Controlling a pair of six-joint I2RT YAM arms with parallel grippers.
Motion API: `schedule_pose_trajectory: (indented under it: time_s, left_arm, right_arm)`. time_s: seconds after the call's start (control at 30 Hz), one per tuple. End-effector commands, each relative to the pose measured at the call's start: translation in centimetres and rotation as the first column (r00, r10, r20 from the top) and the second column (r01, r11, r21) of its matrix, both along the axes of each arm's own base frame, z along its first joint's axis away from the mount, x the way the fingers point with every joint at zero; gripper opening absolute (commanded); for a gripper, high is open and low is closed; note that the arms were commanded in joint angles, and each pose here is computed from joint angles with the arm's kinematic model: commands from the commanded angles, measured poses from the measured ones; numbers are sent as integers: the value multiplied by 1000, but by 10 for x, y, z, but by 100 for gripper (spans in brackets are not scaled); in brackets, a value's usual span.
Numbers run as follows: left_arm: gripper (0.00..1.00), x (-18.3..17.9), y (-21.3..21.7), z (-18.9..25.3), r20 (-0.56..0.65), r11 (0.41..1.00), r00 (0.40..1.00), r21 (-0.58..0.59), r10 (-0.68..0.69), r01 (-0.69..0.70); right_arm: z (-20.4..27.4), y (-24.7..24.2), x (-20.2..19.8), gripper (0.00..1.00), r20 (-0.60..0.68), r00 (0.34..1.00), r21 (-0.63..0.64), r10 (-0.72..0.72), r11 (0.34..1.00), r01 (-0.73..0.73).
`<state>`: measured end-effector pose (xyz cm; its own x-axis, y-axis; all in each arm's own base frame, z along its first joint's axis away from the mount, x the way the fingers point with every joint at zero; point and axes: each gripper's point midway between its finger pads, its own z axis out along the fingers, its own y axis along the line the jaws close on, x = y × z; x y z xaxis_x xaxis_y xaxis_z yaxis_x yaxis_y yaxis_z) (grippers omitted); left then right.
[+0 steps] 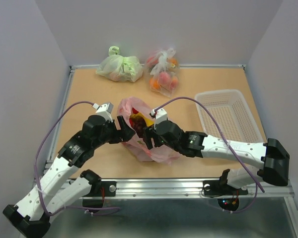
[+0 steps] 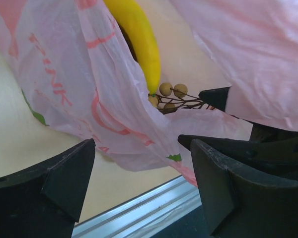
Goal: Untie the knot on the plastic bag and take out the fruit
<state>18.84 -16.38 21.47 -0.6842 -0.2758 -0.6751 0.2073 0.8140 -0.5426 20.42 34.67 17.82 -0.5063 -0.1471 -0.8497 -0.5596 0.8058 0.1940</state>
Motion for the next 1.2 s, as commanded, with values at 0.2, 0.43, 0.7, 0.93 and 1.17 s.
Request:
schedule_pose_trajectory:
  time_s: [0.2,0.43,0.7,0.93,1.17]
  left_arm:
    - [84,28,-27,-12,-22,991,992,-47,123,-124]
    - [39,14,-34,-40,-49,996,994,18,93,-92]
    - [1,-5,-62,-39,-31,997,997,-14,-70,70]
    - [0,-11,-74,-36,-21,994,994,-13,-109,109]
    - [0,-13,-78,-38,-28,992,992,-7,-122,122]
  right_arm:
    - [24,-7,7,76,52,998,-5,-33,999,34]
    - [27,-41,17,78,90,986,-76,-143,986,150]
    - [17,-67,22,78,76,965,-78,-252,963,258]
    - [-6,-89,27,77,20,940,-73,-340,937,341]
    - [-30,-79,24,58,-45,949,-86,-313,947,309]
